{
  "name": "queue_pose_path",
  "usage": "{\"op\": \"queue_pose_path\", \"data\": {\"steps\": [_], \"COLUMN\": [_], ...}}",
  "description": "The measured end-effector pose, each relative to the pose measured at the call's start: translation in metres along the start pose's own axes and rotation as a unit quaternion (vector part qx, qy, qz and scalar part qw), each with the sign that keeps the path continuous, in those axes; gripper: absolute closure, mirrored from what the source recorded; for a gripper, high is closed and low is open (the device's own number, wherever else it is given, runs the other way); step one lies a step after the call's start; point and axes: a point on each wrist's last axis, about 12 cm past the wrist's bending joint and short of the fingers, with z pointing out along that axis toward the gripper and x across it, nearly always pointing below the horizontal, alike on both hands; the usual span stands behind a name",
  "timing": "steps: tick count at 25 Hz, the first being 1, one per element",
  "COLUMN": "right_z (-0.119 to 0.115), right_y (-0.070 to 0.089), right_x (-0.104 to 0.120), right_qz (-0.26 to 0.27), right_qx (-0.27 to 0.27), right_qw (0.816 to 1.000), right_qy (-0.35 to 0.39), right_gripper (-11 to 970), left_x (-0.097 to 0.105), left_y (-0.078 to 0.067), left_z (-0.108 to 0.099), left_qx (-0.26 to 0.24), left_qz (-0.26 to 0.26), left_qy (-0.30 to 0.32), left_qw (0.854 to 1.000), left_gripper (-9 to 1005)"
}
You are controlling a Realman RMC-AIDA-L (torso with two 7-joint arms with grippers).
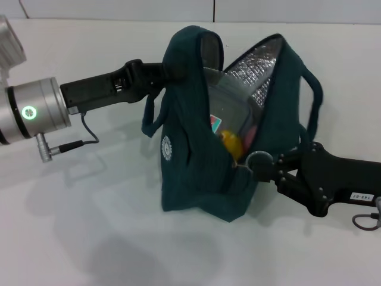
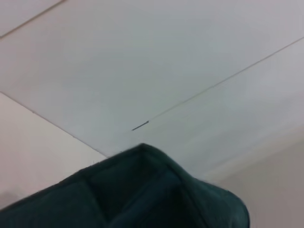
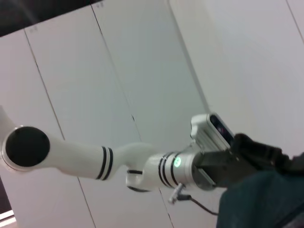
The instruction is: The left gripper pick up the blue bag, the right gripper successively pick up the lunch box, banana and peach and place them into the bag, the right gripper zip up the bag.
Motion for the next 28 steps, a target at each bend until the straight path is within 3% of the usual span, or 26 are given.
{"op": "queue_pose_path", "data": {"steps": [19,27,28], "right_z": [-0.003,-0.001,-0.002], "right_y": [0.001,-0.008,-0.009], "right_x": [-0.011,-0.015,-0.014], "right_qz": [-0.011,0.011,0.014], "right_qx": [-0.016,-0.006,-0.002], "right_qw": [1.0,1.0,1.0], "right_qy": [-0.021,0.001,0.005], "right_gripper": [943,943,943], "left_x": [0.01,0.007,0.007], "left_y": [0.003,-0.006,-0.007], "left_z": [-0.001,-0.005,-0.008], "left_qx": [0.008,0.05,0.054], "left_qz": [-0.004,0.056,0.068], "left_qy": [0.002,-0.013,-0.02], "left_qw": [1.0,0.997,0.996], "left_gripper": [953,949,910]}}
